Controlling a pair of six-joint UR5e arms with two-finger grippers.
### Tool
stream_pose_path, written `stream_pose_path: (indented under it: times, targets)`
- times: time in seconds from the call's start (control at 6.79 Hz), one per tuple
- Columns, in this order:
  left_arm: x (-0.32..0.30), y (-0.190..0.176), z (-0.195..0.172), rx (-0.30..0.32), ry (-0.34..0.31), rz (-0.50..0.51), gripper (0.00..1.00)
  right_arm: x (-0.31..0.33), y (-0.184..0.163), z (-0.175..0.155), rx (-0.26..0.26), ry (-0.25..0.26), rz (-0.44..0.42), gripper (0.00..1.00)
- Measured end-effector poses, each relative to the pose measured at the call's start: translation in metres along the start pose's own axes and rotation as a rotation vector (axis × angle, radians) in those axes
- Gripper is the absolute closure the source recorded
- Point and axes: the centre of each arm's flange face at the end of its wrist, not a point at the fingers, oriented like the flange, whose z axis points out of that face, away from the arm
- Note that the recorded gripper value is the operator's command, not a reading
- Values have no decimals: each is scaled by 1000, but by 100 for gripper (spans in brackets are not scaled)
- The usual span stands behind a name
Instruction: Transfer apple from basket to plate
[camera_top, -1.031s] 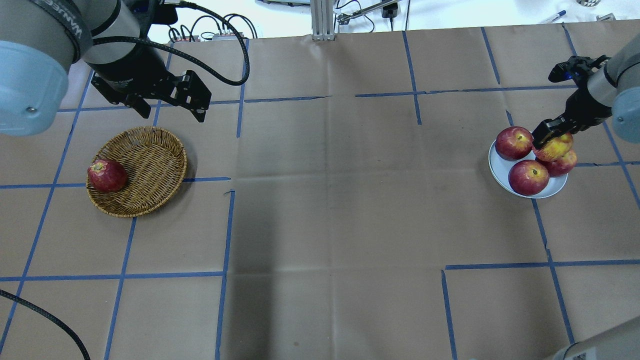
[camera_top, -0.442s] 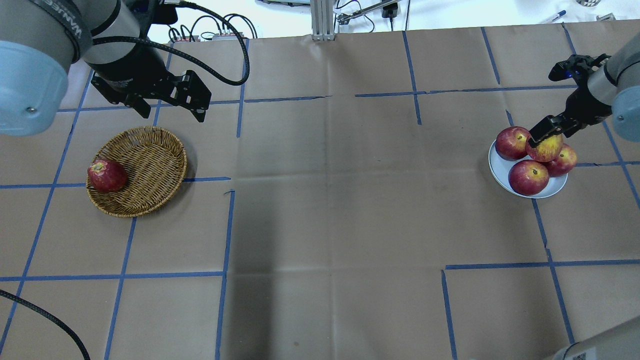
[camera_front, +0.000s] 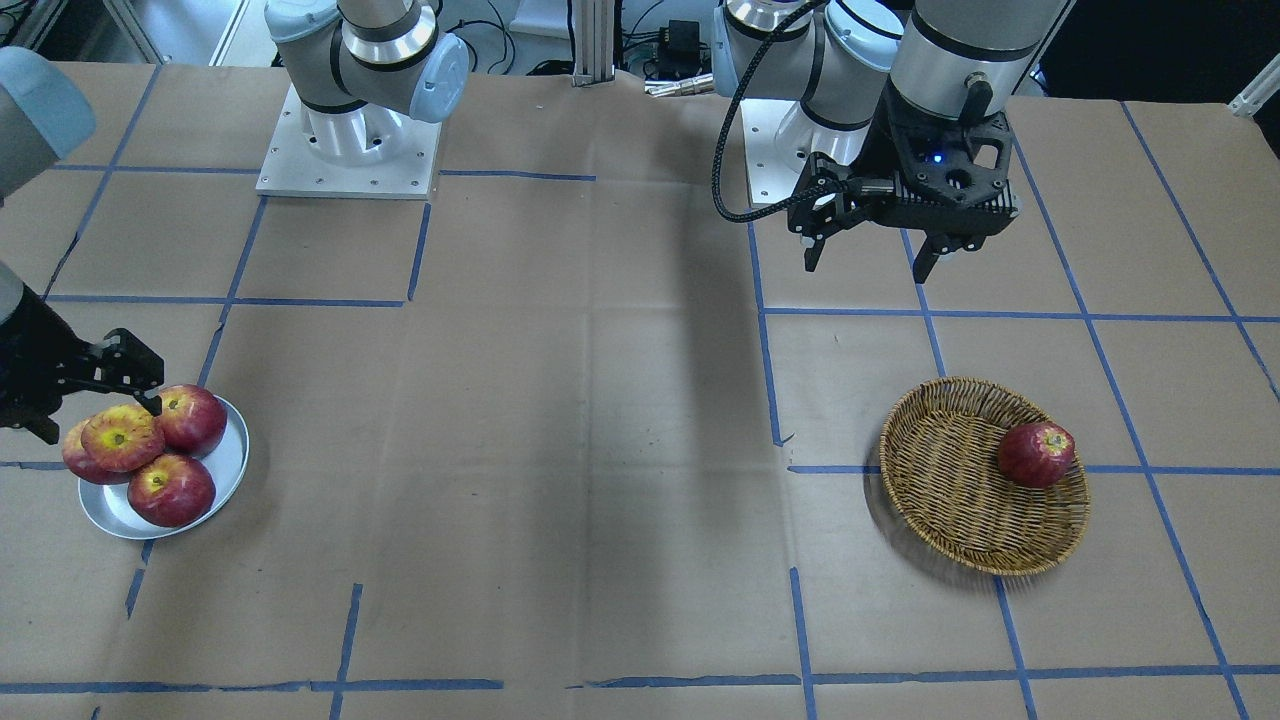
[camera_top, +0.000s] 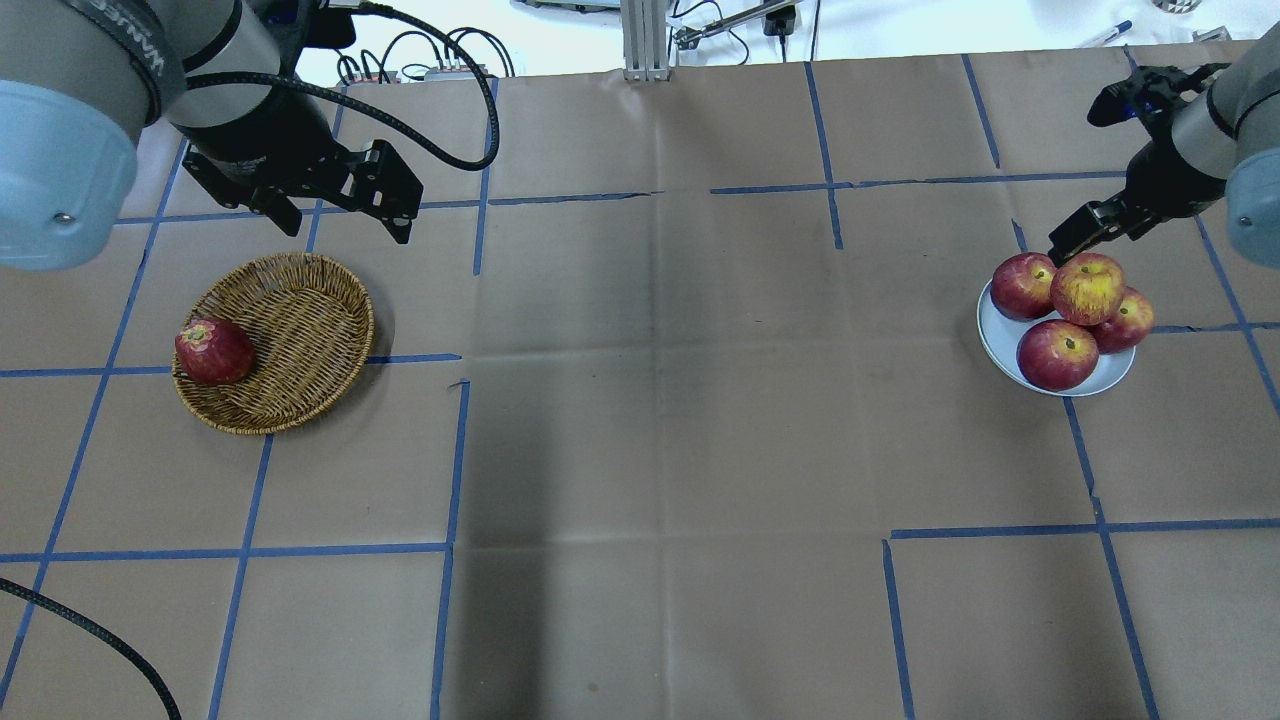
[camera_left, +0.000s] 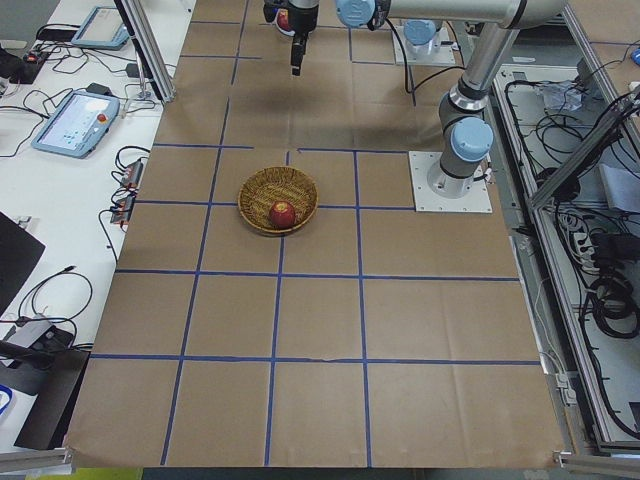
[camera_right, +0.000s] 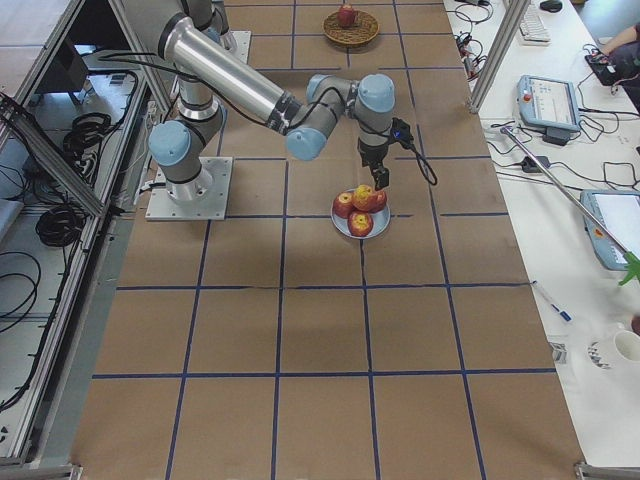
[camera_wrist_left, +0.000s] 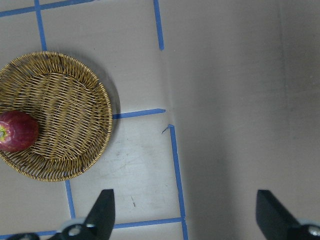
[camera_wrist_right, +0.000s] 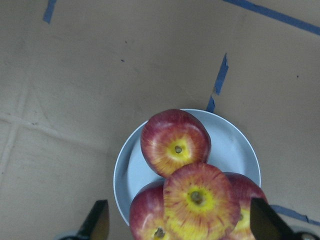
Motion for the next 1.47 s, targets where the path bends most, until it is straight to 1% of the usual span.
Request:
stream_pose_path:
  times: [0.15,0.29,0.59,0.88,1.03,1.18,1.47]
  targets:
    - [0,0,0,0,0,0,1,-26,4,-29,1,1,22,0]
    - [0,0,0,0,0,0,1,-56,11,-56,-10,-8,62,0]
    - [0,0,0,1,0,0,1,-138,19,-101,-33,-17,182,0]
    - [0,0,0,1,0,-1,1,-213,18,-138,-91,21,251,0]
    - [-1,0,0,1,0,-1,1,-232,20,-147,-116,36,273,0]
    - [-1,-1,-1,1,0,-1,1,-239,21,-150,-123,43,291,0]
    - [-1,-2,0,0,1,-2,1,-246,21,-154,-120,40,309,0]
